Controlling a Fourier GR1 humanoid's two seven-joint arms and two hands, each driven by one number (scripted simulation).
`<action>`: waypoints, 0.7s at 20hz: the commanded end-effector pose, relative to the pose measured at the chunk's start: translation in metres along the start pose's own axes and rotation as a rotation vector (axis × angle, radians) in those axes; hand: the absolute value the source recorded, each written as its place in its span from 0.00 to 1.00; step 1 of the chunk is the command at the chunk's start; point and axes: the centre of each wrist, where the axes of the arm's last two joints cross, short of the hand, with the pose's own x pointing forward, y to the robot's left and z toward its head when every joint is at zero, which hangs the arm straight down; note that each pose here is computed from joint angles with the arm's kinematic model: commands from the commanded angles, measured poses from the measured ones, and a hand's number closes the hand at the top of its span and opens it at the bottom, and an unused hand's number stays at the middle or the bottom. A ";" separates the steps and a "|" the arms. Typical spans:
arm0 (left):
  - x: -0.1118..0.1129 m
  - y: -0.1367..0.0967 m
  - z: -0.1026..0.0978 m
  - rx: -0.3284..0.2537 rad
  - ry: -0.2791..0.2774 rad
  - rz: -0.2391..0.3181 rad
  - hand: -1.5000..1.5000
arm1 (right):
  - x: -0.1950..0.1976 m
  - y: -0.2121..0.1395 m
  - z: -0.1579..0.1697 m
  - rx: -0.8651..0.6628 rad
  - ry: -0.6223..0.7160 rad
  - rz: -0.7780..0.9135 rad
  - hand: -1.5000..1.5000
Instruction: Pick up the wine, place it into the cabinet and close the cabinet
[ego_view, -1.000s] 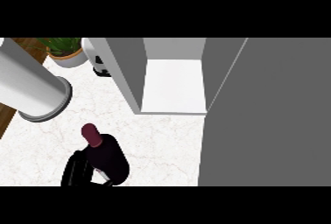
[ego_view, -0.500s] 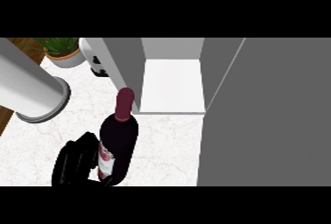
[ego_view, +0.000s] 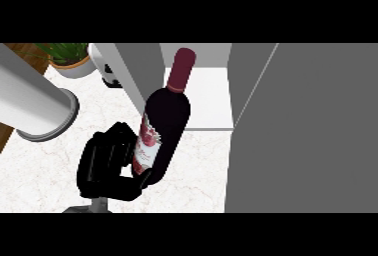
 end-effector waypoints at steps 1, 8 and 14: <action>0.003 -0.022 -0.030 0.005 -0.017 -0.014 1.00 | 0.005 -0.001 0.004 0.015 0.005 -0.017 0.00; -0.018 -0.055 -0.067 -0.006 -0.015 -0.142 1.00 | -0.006 0.000 -0.001 -0.003 0.011 0.008 0.00; -0.032 -0.070 -0.066 -0.021 0.021 -0.213 1.00 | 0.000 0.001 0.002 -0.007 -0.008 0.010 0.00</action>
